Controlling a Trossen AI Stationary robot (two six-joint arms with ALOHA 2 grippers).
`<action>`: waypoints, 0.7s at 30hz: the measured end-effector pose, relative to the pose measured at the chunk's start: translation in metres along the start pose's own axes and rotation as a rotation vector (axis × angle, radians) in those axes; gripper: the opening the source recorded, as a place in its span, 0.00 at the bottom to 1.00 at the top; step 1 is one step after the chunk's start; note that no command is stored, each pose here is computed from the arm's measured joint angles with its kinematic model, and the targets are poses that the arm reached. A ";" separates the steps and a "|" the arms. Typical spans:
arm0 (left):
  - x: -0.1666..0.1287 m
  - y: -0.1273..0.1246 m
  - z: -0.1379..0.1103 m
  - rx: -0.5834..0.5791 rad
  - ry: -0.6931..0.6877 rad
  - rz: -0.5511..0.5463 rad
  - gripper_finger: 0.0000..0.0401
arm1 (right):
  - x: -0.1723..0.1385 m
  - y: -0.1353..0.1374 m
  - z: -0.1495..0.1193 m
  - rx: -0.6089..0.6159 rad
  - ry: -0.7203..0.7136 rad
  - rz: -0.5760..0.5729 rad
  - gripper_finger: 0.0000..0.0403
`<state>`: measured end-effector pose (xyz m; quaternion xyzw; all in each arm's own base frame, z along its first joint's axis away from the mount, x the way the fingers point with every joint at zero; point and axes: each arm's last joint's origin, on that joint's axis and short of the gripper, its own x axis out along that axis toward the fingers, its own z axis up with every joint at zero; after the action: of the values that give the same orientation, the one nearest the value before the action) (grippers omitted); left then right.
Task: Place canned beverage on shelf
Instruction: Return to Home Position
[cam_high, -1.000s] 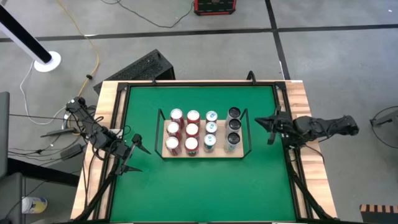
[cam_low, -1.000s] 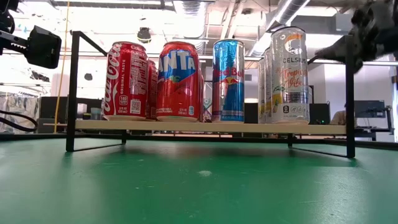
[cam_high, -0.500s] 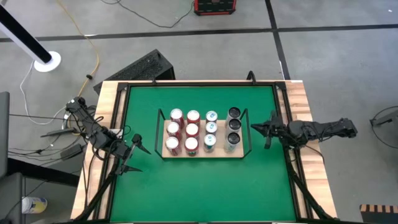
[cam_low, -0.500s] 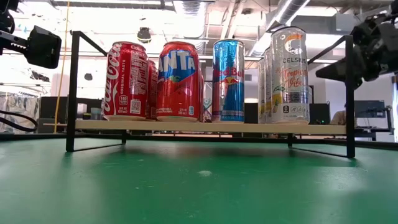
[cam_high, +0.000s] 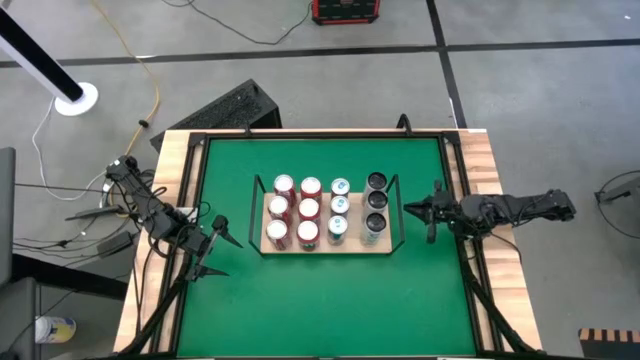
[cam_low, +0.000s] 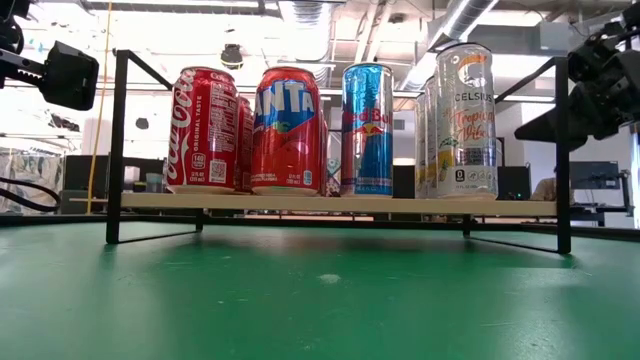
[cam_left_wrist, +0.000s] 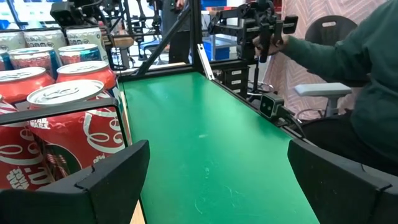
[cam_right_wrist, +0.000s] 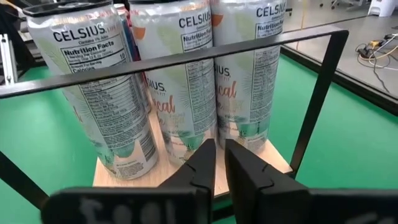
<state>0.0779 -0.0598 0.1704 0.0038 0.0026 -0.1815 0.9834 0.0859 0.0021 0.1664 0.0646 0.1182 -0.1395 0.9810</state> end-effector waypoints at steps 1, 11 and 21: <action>0.000 0.000 0.000 0.000 0.000 0.000 0.92 | 0.000 0.000 0.000 0.000 0.000 0.000 0.15; 0.000 0.000 0.000 0.000 0.000 0.000 0.92 | 0.000 0.000 0.000 -0.001 -0.003 0.001 0.16; 0.000 0.000 0.000 0.000 0.000 0.000 0.92 | 0.000 0.000 0.000 0.000 -0.004 0.000 0.17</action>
<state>0.0779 -0.0598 0.1704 0.0037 0.0026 -0.1815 0.9834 0.0862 0.0022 0.1666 0.0642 0.1162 -0.1394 0.9813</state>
